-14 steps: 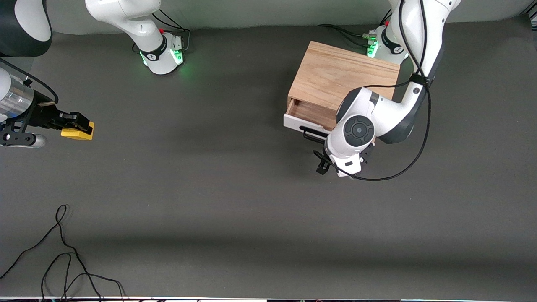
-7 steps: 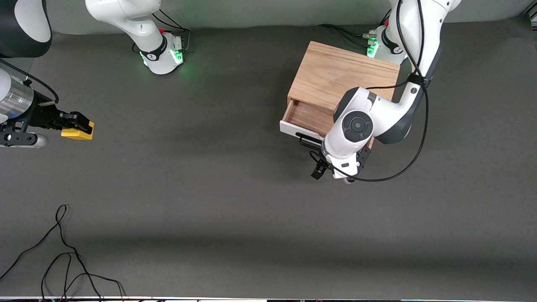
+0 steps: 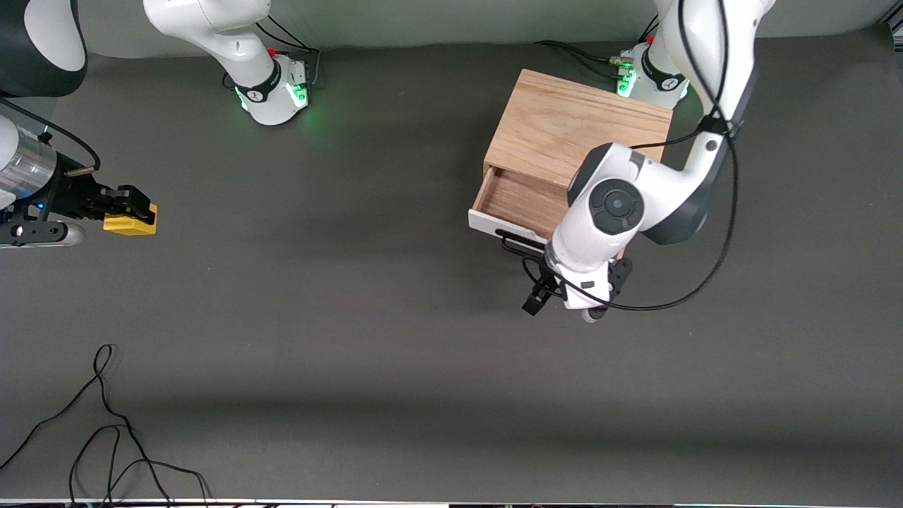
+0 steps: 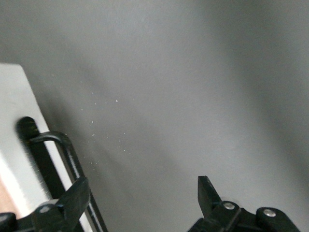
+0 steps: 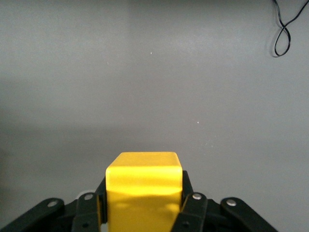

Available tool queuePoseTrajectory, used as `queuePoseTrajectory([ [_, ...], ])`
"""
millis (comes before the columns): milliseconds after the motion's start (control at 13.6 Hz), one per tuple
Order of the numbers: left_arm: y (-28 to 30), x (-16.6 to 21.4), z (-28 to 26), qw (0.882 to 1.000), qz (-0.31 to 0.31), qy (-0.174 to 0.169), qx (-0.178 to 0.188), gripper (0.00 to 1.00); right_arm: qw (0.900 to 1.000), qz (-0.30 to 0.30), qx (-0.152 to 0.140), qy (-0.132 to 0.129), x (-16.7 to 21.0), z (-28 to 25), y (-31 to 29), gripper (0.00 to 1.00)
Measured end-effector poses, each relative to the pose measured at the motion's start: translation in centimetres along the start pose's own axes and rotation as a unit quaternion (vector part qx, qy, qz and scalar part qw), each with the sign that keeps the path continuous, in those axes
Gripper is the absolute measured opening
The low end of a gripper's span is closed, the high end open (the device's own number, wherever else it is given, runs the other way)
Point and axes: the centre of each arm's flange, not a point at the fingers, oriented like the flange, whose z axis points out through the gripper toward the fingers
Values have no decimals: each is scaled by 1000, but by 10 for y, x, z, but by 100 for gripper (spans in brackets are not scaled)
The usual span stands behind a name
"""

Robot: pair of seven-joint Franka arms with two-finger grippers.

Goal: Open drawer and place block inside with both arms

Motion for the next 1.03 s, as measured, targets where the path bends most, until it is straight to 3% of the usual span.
queuePoseTrajectory([
  [220,2,23,-94,999,35,-3,27,100,1000,-1,0,0,0,0,0,55],
  [440,-21,51,-162,984,171,-12,56,100,1000,-1,0,0,0,0,0,55],
  [659,-50,85,-203,952,299,-16,68,98,1000,-2,0,0,0,0,-1,55],
  [806,-73,108,-226,924,373,-18,84,98,1000,-6,-1,0,0,0,-11,55],
  [1026,-88,117,-244,885,453,-1,107,99,1000,-9,-4,0,-3,1,-55,55],
])
